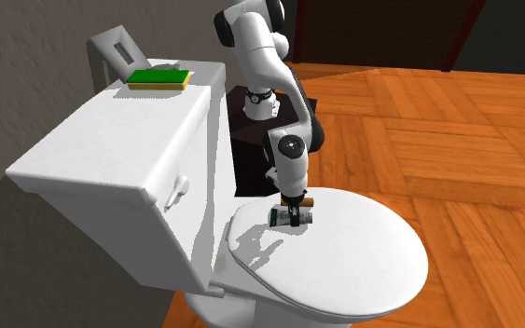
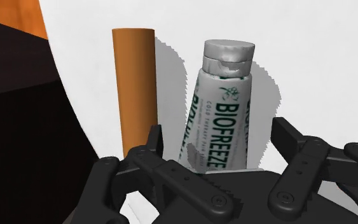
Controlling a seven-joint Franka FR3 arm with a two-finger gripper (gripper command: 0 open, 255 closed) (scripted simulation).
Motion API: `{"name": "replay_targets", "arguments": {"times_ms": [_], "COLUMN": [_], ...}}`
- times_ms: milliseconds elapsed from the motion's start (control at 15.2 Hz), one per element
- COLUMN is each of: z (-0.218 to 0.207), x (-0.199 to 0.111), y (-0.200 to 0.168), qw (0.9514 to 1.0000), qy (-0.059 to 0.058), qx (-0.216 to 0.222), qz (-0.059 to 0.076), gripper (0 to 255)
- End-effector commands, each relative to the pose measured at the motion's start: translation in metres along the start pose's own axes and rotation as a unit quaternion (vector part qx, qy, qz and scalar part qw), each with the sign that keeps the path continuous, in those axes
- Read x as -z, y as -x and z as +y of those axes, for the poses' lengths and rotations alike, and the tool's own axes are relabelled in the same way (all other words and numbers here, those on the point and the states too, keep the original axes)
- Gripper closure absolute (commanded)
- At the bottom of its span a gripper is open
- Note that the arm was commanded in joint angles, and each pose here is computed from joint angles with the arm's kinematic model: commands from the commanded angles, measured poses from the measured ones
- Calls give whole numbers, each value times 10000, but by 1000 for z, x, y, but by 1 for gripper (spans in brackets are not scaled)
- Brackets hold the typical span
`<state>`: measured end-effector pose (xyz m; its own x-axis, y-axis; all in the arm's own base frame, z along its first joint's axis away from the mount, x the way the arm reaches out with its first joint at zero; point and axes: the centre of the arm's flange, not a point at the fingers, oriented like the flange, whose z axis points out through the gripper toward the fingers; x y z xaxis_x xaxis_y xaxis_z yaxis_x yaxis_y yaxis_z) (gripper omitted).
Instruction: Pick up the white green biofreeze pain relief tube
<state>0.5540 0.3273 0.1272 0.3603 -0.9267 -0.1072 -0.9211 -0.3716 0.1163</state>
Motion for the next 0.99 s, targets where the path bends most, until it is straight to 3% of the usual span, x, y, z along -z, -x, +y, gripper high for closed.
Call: {"name": "replay_targets", "arguments": {"times_ms": [0,264,330,924], "z": [-1,-3,-3,-3], "x": [-10,-24,-24,-24], "y": [-2,-3,-2,-3], "qw": [10000,10000,10000,10000], "qy": [-3,-3,-3,-3], "qx": [-9,-9,-9,-9], "qz": [-1,-1,-1,-1], "gripper": [0,0,255,255]}}
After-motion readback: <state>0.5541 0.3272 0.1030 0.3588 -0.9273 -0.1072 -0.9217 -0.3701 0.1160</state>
